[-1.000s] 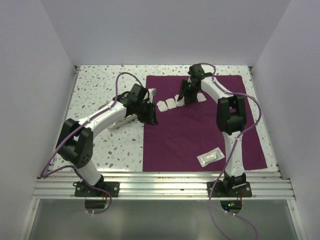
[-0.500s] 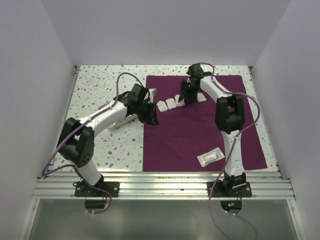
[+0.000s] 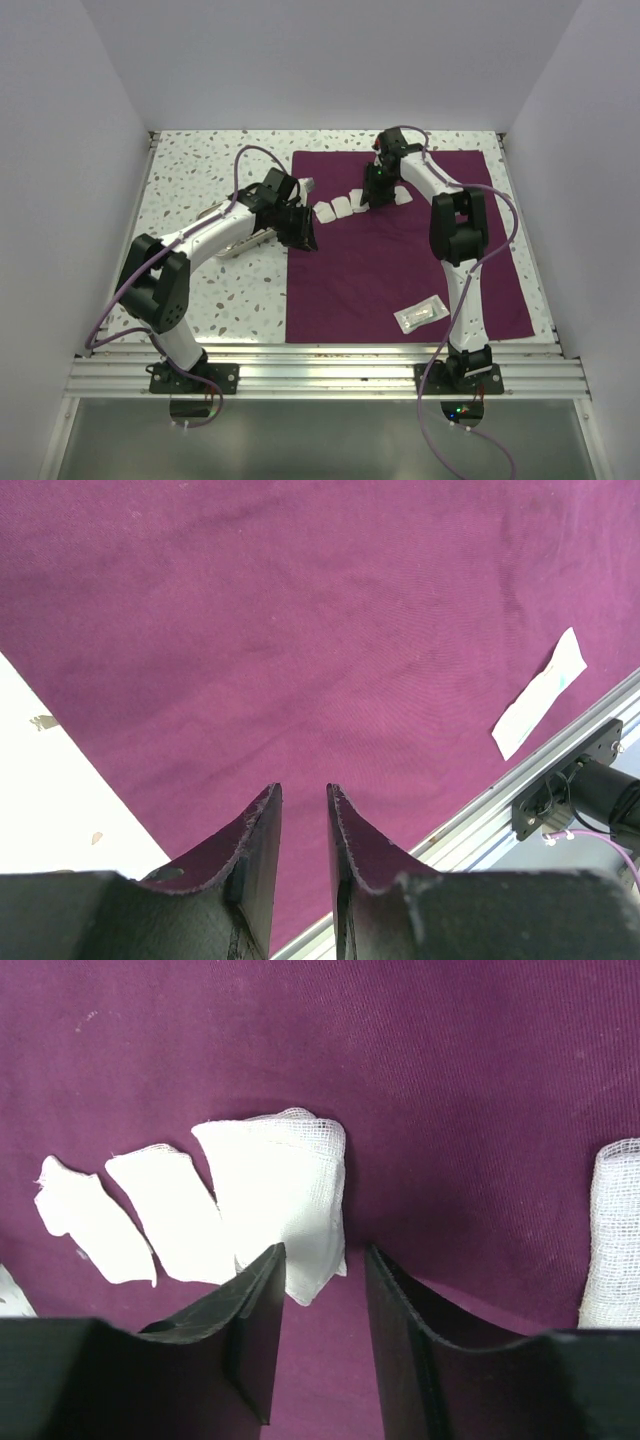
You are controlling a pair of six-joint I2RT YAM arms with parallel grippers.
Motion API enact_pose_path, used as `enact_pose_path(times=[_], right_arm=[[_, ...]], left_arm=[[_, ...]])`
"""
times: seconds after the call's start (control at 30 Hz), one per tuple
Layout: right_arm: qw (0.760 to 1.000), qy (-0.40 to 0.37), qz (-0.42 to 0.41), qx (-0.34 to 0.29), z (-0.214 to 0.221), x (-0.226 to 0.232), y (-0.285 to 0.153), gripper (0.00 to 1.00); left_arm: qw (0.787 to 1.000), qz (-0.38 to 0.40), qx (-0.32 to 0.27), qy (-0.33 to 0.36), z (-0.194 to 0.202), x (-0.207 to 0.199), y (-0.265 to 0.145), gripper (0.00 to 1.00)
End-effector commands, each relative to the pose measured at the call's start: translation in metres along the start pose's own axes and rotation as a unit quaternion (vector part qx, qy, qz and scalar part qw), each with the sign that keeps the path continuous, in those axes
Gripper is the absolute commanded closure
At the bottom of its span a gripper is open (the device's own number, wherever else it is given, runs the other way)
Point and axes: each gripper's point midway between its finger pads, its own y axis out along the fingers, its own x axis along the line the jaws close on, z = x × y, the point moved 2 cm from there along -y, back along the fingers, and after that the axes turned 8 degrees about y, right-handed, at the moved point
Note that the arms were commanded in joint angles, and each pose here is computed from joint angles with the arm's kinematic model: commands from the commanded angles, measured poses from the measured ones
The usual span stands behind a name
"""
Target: Prepare the surgical pack
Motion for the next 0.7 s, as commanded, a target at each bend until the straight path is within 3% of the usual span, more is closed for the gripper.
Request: enact_pose_path(times=[0.0,0.17,0.23,0.67], right_arm=[[0.999,-0.008,0.022,0.024,0.011,-0.013,0.016,0.6],[0.999,-0.017,0.032,0.021,0.008,-0.016,0.014,0.7],[0.999,-0.018,0.032,0.015,0.006,-0.015,0.011,0.79],[1.0,-0.009,-0.002,0.004,-0.004,0.006,-0.01,0.85]], left_arm=[[1.0,0.013,-0.023,0.005,-0.015,-0.006,-0.001,0.71],[1.0,0.014,-0.021,0.004,-0.012,-0.005,0.001,0.71],[1.0,0.014,-0.021,0.004,-0.012,-0.005,0.001,0.71],[1.0,0.016,-0.023,0.001,-0.011,-0.004,0.002,0.7]])
